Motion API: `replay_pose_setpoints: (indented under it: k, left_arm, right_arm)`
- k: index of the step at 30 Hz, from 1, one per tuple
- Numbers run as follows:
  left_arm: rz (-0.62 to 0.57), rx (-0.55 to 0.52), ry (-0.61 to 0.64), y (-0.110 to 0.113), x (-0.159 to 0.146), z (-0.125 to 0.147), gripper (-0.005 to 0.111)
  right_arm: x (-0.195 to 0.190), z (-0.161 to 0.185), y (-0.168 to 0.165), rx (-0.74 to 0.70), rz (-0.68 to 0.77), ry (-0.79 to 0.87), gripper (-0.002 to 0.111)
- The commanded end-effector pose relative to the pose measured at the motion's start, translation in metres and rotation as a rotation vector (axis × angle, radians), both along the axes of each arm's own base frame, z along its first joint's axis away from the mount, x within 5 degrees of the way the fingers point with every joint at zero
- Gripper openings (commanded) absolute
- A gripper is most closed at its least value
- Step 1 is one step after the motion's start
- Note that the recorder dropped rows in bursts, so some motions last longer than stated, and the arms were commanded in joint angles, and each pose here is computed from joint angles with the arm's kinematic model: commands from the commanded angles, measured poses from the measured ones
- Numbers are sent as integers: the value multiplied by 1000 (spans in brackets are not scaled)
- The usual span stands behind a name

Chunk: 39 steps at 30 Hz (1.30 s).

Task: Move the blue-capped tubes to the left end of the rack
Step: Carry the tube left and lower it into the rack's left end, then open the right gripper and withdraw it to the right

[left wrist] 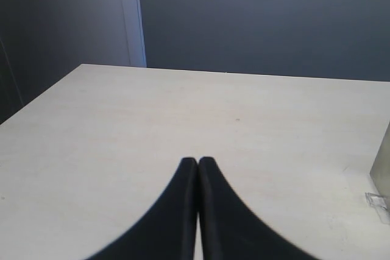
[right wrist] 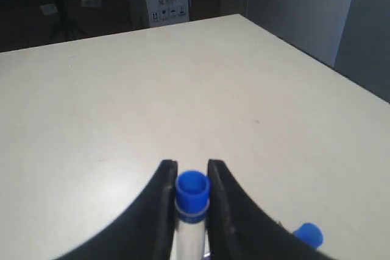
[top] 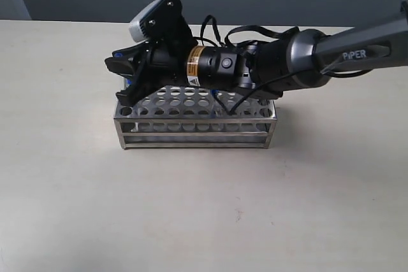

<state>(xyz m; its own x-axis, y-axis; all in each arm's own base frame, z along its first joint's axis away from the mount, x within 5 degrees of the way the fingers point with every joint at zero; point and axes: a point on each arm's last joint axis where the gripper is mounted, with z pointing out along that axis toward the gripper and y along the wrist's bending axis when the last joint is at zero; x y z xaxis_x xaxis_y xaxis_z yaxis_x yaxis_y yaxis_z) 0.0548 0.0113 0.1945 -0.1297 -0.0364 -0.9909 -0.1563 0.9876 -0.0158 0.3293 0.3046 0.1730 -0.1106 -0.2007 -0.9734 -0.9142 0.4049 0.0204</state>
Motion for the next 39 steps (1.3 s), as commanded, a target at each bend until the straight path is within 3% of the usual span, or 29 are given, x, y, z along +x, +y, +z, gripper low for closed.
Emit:
replay_pose_setpoints:
  k: [1,5,10,12,17,21,26,31,36,39]
  left_arm:
    - [-8,-4,-3,-1,0,-1,0]
    - [-8,-4,-3,-1,0,-1,0]
    - [-8,-4,-3,-1,0,-1,0]
    - [-8,-4,-3,-1,0,-1,0]
    - [-8,-4,-3,-1,0,-1,0]
    - [-8,-4,-3,-1,0,-1,0]
    - [-8,-4,-3,-1,0,-1,0]
    - [-8,-4,-3,-1,0,-1,0]
    - [-8,-4,-3,-1,0,-1,0]
    - [-8,-4,-3,-1,0,-1,0]
  right_arm:
    - [2,-9,3,-24,8,17,0]
    - [2,-13,2,-43,10,18,4]
    - [2,-12,3,-36,13,22,36]
    - [1,-13,3,-39,16,20,43]
    - [3,-3,0,-44,-3,4,44]
    - [8,23,-16,-132,-80,-52,44]
    - [-2,69,-56,-247,-181,-170,44]
    - [-17,103,-115,-165,-322,-170,44]
    - [-43,81,-145,-10,-282,-114,44]
    - [-53,52,-152,0,-305,-92,44]
